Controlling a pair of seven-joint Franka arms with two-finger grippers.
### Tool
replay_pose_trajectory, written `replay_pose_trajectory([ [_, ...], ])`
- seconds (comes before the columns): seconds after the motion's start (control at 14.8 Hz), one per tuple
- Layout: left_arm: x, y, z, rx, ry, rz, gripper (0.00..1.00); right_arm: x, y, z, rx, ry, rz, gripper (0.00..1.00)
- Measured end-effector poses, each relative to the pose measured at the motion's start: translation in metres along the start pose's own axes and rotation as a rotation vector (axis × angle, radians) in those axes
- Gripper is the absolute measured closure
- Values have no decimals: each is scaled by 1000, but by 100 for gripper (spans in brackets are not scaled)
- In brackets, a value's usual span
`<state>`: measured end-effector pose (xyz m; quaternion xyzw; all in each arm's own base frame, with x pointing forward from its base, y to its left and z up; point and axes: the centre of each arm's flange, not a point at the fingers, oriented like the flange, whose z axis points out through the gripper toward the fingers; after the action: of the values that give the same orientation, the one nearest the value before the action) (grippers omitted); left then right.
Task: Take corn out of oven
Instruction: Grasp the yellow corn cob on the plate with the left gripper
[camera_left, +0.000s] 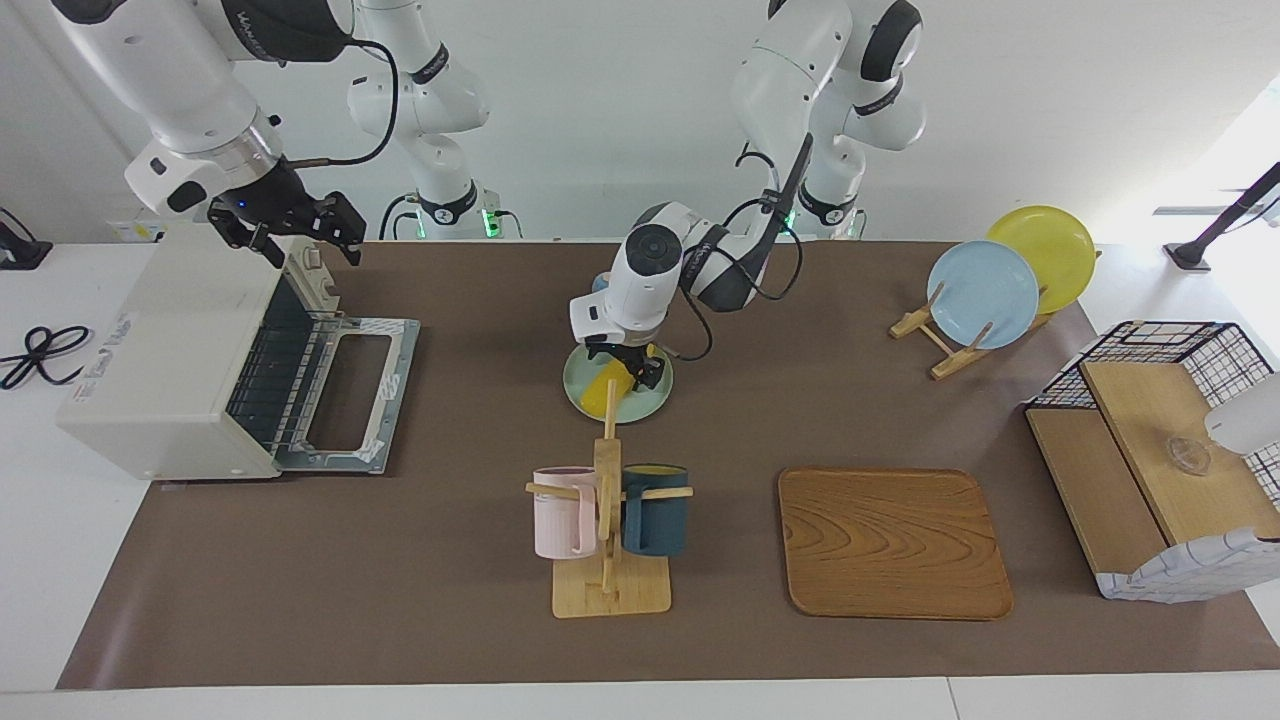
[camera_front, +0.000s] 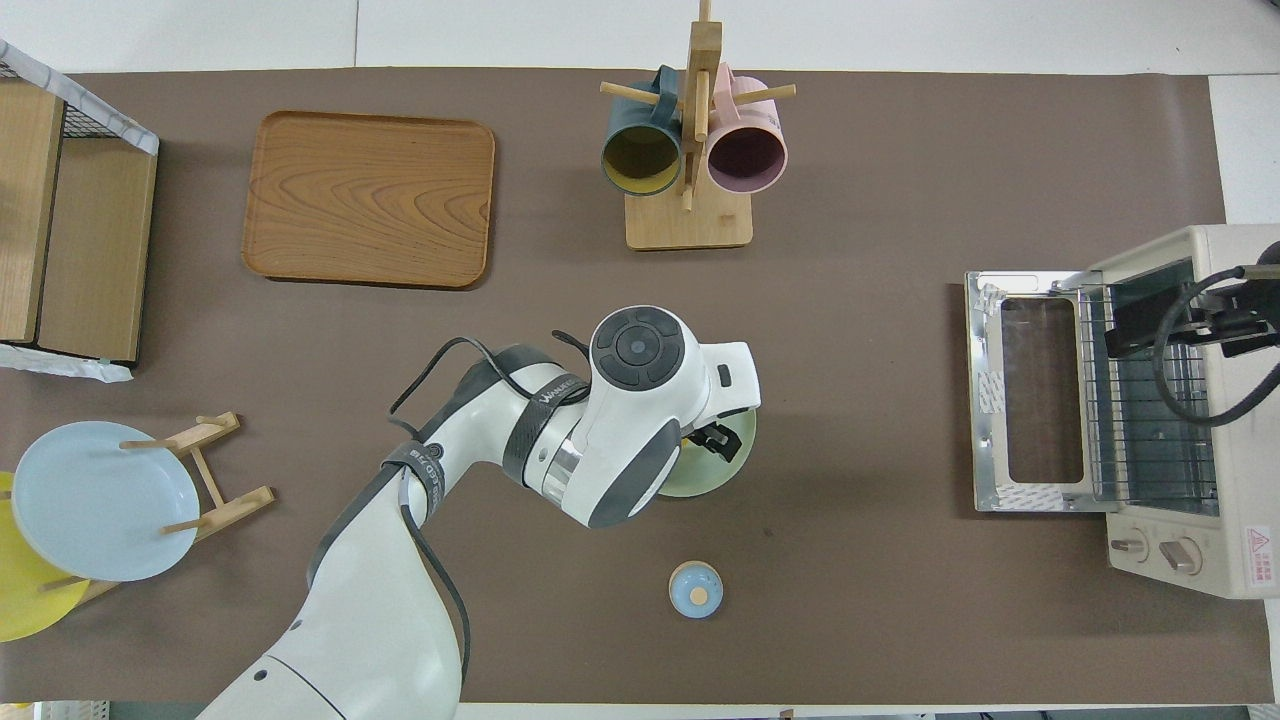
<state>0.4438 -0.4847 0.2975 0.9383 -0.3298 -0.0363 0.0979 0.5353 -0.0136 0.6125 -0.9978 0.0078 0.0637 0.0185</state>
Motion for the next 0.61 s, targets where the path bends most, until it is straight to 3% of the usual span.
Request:
replay_pose_trajectory([
  [0.07,0,0,0,0,0,-4,7,0,0,0,0,0,0,0],
  [0.27,0,-2,-3,2,5,-29,44,0,-1,0,0,0,-2,0],
  [0.61,0,-4,-5,4,-6,-98,44,0,-3,0,-1,-2,-5,0],
])
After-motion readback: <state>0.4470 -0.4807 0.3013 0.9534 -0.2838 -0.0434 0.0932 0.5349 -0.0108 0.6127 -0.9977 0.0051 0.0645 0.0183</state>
